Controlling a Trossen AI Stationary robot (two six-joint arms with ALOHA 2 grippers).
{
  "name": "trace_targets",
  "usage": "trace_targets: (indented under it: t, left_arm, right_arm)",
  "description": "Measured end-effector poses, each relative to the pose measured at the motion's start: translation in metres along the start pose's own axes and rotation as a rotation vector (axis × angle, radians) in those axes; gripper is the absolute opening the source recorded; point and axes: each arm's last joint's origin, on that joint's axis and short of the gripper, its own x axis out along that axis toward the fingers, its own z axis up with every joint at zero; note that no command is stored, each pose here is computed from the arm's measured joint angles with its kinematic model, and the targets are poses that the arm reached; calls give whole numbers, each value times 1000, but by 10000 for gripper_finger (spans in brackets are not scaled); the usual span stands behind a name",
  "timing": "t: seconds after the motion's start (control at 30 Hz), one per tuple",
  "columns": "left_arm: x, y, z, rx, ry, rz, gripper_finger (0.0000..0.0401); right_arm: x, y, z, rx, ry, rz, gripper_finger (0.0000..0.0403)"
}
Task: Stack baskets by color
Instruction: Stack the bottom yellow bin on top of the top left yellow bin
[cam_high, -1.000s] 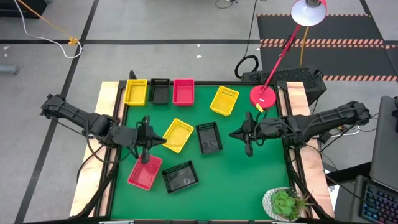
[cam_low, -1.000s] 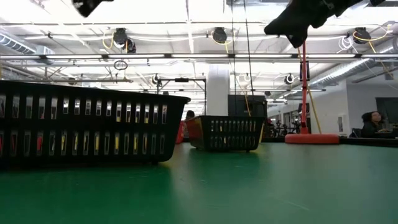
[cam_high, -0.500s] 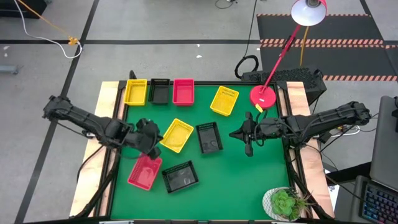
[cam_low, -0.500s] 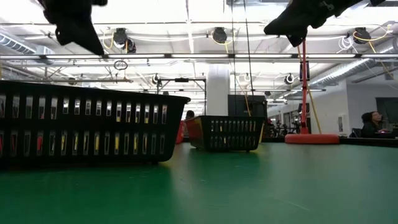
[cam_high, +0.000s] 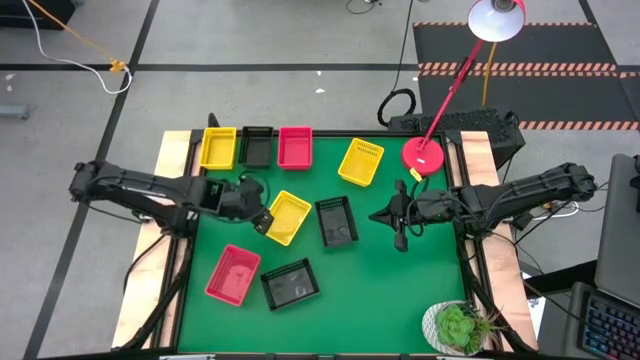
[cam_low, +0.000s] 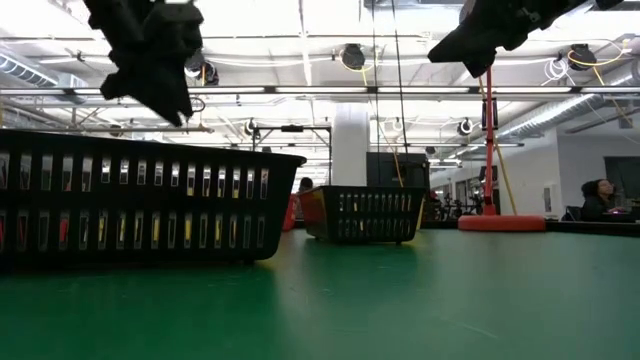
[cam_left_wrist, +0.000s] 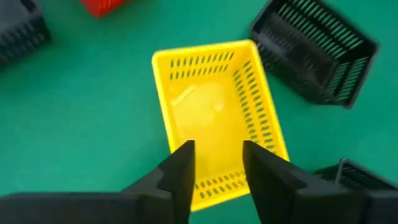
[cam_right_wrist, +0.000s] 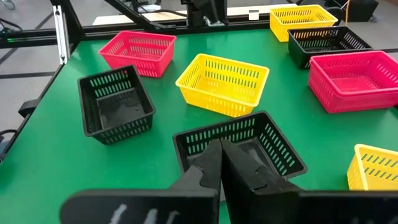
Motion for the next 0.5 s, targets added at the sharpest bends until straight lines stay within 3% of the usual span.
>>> trace_targets:
  t: [0.27,0.5]
  left_arm:
    - [36,3,8,-53,85,109,209]
    - [64,6,9,-40,147,198,225]
  right_arm:
    - [0,0,0,-22,2,0,0]
    - [0,0,0,-26,3,-2,0]
